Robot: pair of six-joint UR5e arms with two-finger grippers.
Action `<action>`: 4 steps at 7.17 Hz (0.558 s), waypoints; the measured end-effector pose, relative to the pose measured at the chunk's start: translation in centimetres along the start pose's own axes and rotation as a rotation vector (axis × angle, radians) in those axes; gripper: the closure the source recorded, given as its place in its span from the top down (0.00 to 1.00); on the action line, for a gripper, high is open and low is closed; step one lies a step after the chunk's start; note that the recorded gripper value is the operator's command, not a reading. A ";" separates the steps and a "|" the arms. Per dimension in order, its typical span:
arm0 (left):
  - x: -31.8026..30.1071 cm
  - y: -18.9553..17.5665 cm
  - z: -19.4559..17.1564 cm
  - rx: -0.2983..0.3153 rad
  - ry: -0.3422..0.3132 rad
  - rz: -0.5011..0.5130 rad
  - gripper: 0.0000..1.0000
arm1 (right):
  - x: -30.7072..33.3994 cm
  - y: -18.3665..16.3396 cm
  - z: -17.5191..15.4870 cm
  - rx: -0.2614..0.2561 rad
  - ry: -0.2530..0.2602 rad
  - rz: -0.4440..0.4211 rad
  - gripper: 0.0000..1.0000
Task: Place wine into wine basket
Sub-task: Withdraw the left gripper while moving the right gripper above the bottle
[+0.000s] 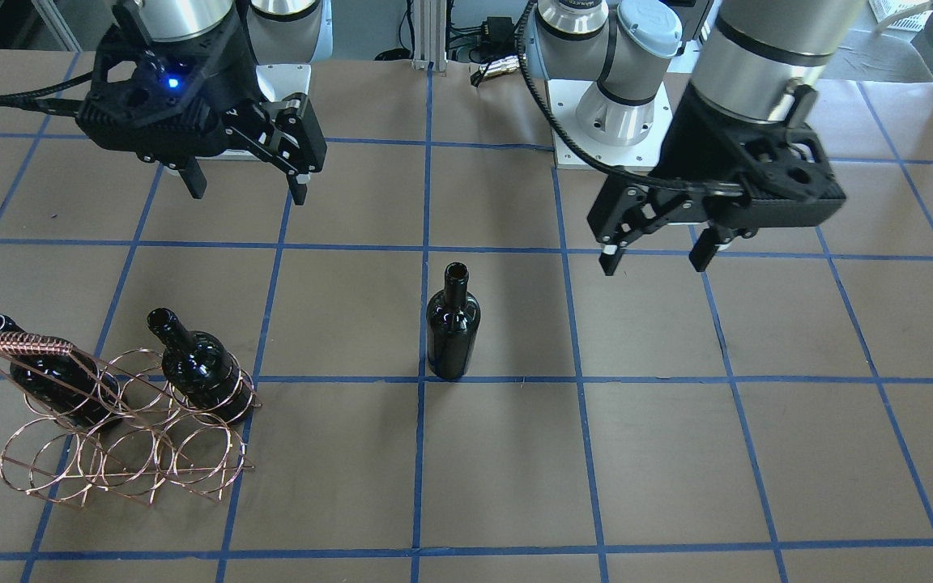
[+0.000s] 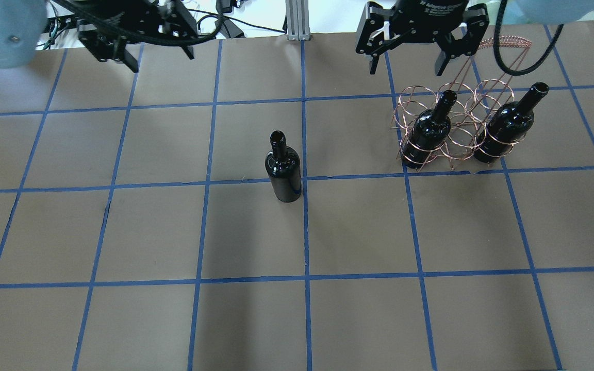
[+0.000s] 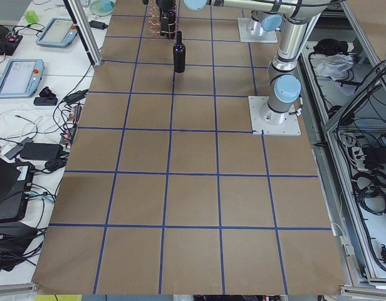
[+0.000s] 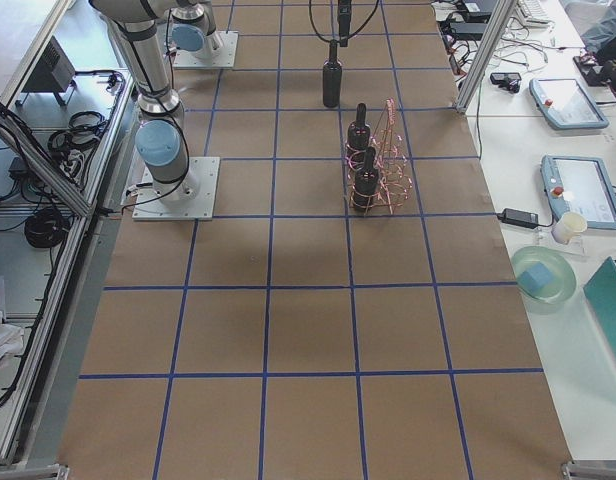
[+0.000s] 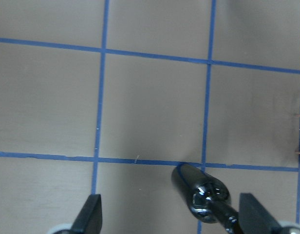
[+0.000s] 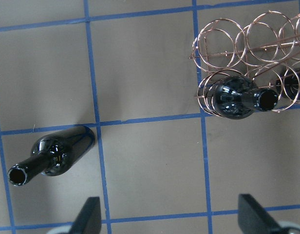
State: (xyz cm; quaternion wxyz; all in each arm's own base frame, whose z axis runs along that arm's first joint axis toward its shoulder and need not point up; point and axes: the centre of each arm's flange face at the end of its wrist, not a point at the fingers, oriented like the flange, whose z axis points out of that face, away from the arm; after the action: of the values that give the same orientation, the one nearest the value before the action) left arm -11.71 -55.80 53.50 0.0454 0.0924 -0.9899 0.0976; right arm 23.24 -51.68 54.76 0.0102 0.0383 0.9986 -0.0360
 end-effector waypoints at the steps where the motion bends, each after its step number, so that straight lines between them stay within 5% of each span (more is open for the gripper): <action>1: -4.0 -1.3 -0.3 0.001 -0.010 -0.061 1.00 | -2.8 -0.2 1.6 0.002 0.000 -0.007 1.00; 4: -8.8 -0.8 0.7 -0.087 -0.022 -0.128 1.00 | -13.1 0.6 7.6 0.026 0.017 0.002 0.94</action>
State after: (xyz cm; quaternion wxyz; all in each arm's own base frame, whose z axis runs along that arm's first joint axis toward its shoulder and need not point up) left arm -2.96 -55.21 52.07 0.0448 0.1546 -0.9857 0.0505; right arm 36.52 -52.62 47.41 0.0014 0.0398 0.9980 -0.0485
